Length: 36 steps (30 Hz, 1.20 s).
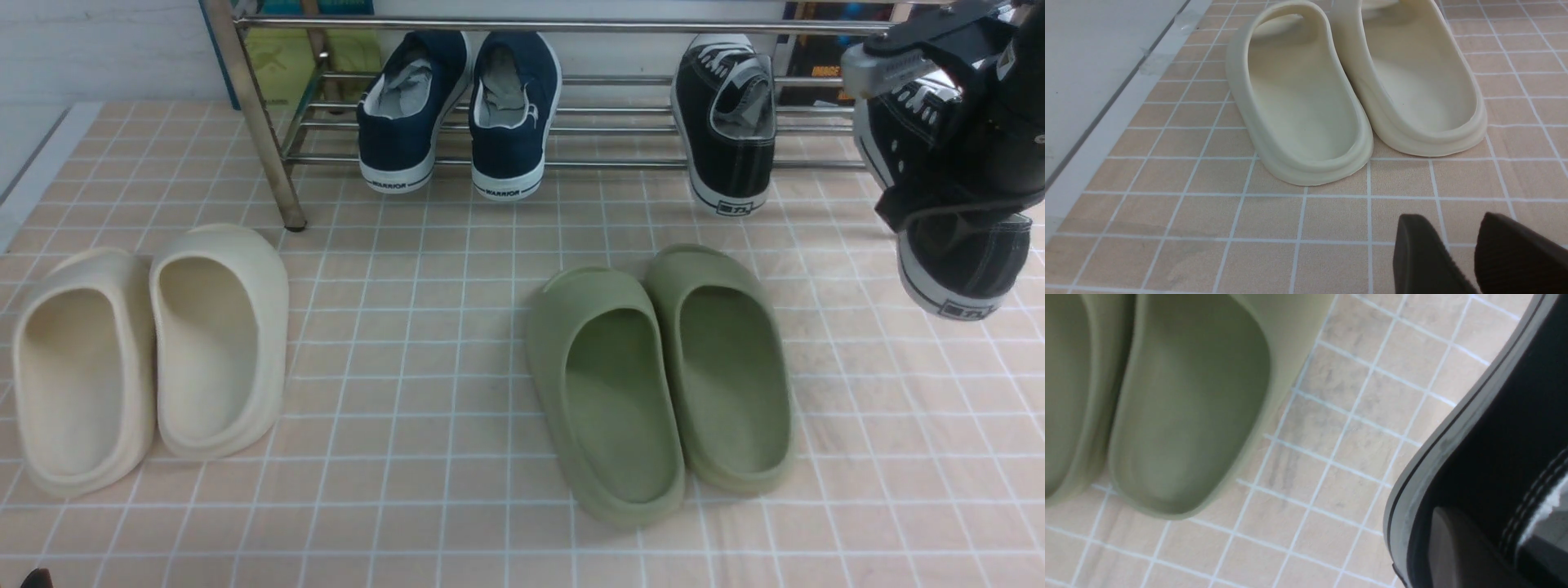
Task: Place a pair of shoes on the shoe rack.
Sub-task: Use the right arm to put a shoe into the shoe rack
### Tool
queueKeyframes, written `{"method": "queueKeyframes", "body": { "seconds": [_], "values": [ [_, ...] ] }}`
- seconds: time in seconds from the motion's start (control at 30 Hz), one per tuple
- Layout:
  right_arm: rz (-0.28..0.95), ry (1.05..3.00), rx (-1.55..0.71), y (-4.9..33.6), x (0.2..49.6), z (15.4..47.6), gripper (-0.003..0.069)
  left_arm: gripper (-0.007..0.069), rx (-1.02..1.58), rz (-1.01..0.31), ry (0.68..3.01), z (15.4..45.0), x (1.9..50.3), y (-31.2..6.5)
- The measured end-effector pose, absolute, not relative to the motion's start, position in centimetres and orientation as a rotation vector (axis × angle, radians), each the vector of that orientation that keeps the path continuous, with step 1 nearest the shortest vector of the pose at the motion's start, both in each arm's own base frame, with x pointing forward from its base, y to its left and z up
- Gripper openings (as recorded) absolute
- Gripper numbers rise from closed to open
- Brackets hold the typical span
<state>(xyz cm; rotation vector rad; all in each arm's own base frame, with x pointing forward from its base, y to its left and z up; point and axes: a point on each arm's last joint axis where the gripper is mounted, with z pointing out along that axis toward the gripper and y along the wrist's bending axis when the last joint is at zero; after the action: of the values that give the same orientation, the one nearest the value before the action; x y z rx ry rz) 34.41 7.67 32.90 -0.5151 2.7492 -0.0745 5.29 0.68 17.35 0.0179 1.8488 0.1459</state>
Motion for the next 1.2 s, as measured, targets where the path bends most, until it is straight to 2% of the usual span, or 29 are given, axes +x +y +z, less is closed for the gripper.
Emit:
{"method": "queueKeyframes", "body": {
  "seconds": [0.27, 0.67, 0.93, 1.2],
  "values": [
    [-0.118, 2.769, -0.566, 8.2, 37.7, 30.1, 0.0015, 0.0238, 0.018, 0.146, 1.849, 17.4, 5.3, 0.7],
    [-0.242, 2.622, -0.548, 9.2, 45.9, 30.0, 0.0008, 0.0238, 0.018, 0.147, 1.849, 17.4, 5.3, 0.7],
    [-0.248, 2.578, -0.512, 9.0, 49.8, 27.7, 0.0008, 0.0238, 0.018, 0.147, 1.849, 17.4, 5.3, 0.7],
    [-0.187, 2.558, -0.503, 9.4, 50.1, 27.6, 0.0008, 0.0238, 0.018, 0.147, 1.849, 17.4, 5.3, 0.7]
  ]
}}
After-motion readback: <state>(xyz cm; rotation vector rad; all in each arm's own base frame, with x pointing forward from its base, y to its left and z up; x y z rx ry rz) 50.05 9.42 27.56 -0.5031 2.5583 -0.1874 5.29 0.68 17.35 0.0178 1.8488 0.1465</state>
